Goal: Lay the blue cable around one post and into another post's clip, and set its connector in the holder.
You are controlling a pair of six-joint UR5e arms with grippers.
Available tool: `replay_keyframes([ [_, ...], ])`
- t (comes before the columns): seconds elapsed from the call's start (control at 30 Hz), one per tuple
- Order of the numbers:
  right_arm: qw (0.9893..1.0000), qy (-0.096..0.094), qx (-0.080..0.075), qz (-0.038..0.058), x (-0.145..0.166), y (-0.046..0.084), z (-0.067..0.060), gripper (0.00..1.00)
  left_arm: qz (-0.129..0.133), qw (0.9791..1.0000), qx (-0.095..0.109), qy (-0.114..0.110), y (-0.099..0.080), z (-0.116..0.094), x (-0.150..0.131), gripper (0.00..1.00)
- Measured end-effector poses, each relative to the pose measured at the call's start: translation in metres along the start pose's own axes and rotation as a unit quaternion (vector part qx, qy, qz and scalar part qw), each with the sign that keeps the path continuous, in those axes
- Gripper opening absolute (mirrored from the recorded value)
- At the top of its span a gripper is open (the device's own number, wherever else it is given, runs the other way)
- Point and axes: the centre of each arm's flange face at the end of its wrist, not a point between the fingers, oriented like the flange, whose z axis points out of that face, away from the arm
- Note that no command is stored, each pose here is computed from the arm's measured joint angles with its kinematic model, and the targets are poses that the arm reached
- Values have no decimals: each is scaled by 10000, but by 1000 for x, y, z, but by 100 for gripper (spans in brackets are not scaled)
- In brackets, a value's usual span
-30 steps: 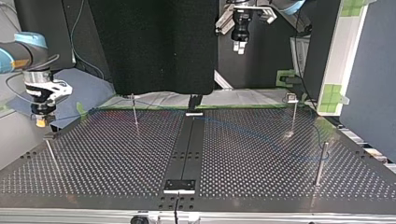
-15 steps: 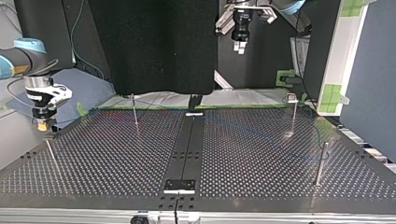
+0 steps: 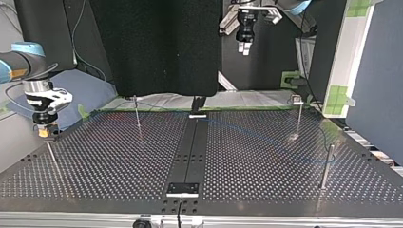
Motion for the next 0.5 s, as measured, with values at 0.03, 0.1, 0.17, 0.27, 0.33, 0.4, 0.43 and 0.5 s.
replay_keyframes([
  [0.03, 10000, -5, 4, 3, -1, 0, 1, 0, 2, 10000, -2, 2, 0, 0, 0, 100],
  [0.1, 10000, -38, 20, 13, -6, 1, 4, 0, 4, 10000, -3, 5, 0, 0, 0, 100],
  [0.17, 10000, -79, 31, 23, -11, 2, 7, 0, 5, 10000, -5, 6, 1, 0, 0, 100],
  [0.27, 9999, -107, 38, 28, -14, 3, 8, 0, 2, 10000, -7, 4, 1, 0, 0, 100],
  [0.33, 9999, -119, 37, 22, -16, 4, 10, 0, 2, 10000, -8, 4, 1, 0, 0, 100],
  [0.4, 9999, -122, 57, 12, -18, 6, 13, 0, 1, 10000, -7, 5, 1, 0, 0, 100],
  [0.43, 9999, -120, 76, 9, -18, 6, 14, 0, 1, 10000, -8, 5, 1, 0, 0, 100],
  [0.5, 9999, -108, 128, 1, -17, 5, 16, 0, 1, 10000, -8, 4, 1, 0, 0, 100],
])
